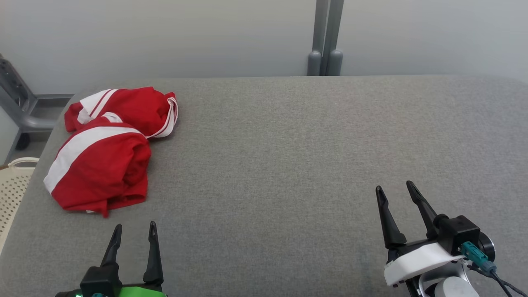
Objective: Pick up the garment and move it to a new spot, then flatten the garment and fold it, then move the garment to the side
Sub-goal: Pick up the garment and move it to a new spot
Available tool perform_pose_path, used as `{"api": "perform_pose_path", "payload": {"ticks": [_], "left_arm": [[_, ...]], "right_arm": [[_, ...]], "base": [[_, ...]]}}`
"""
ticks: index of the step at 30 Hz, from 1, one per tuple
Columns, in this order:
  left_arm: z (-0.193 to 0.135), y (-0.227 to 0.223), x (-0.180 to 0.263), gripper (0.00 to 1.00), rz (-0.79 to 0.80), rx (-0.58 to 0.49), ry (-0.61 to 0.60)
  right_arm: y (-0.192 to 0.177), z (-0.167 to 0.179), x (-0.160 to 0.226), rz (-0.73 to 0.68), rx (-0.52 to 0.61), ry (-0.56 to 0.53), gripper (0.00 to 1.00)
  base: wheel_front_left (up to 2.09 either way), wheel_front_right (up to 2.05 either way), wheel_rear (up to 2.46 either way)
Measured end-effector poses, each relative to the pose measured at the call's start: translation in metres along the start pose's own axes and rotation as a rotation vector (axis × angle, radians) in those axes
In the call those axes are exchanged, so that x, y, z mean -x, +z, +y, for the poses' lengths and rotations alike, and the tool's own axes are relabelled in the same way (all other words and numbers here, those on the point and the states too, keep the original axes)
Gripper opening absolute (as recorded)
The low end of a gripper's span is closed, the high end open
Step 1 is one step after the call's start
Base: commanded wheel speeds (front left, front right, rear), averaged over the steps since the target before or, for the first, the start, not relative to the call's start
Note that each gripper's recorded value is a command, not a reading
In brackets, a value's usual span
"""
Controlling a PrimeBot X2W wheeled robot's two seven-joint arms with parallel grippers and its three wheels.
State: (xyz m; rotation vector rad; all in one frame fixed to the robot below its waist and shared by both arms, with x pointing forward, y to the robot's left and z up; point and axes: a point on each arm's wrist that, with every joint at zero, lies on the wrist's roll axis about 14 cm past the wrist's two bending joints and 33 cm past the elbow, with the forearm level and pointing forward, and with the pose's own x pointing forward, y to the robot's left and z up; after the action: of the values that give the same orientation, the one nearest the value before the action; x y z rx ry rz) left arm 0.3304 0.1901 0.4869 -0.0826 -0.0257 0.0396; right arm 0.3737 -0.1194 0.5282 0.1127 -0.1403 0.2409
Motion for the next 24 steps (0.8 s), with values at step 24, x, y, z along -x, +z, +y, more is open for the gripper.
{"api": "perform_pose_path", "payload": {"ticks": [24], "left_arm": [[0.108, 0.019, 0.089, 1.00, -0.057, -0.029, 0.378]], "right_arm": [[-0.016, 0.121, -0.041, 0.039, -0.071, 0.360, 1.00]], "base": [[0.00, 0.00, 0.00]]}}
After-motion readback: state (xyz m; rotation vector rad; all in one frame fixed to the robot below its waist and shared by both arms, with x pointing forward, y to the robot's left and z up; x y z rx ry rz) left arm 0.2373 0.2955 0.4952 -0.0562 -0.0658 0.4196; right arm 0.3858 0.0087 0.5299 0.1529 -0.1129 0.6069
